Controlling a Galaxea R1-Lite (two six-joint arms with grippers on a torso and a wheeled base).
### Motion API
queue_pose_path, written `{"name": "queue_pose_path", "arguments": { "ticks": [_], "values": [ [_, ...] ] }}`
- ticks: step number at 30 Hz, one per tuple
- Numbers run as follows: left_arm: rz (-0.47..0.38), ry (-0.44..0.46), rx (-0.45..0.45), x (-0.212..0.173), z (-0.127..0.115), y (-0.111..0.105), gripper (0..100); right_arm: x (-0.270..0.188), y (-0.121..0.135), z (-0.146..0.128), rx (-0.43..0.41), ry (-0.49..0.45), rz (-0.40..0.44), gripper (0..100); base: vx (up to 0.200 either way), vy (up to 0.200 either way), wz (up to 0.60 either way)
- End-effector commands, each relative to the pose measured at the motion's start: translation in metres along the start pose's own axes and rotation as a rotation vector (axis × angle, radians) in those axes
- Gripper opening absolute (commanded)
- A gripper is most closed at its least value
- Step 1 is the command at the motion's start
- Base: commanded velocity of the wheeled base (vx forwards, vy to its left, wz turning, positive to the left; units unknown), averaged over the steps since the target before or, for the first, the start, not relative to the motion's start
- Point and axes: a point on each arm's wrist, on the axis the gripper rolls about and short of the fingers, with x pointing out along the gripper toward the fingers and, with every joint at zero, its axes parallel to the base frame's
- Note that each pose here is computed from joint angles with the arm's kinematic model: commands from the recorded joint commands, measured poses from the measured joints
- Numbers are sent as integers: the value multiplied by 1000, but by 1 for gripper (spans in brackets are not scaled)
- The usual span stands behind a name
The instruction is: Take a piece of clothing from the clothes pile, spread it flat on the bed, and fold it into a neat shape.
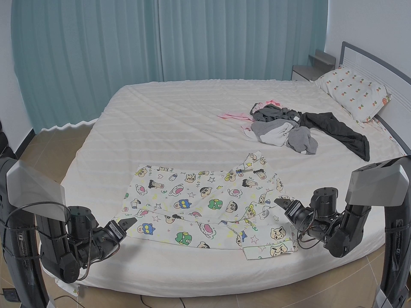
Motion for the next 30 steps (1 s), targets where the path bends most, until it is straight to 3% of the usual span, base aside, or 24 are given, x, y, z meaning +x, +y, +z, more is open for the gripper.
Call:
{"name": "queue_pose_path", "arguments": {
  "ticks": [1,7,11,17,19,22,26,30],
  "values": [
    [1,1,4,-1,0,0,100,0,0,-3,-4,10,-1,100,200,0,0],
    [0,-4,9,-2,0,-1,100,0,2,-5,-9,14,2,100,0,0,0],
    [-6,-11,73,-3,1,-2,100,0,3,-8,-13,21,5,100,0,0,0],
    [-16,-79,298,3,15,-2,100,-3,3,-10,-17,31,2,100,0,0,0],
    [11,-120,457,17,32,2,100,-3,3,-11,-19,30,2,100,0,0,0],
    [55,-85,540,31,41,5,100,-3,4,-10,-19,30,4,100,0,0,0],
    [91,37,543,48,57,-3,100,-4,1,-12,-19,35,-5,100,0,0,0],
    [5,125,624,51,63,7,100,-4,1,-14,-23,42,-6,100,0,0,0]
  ]
}}
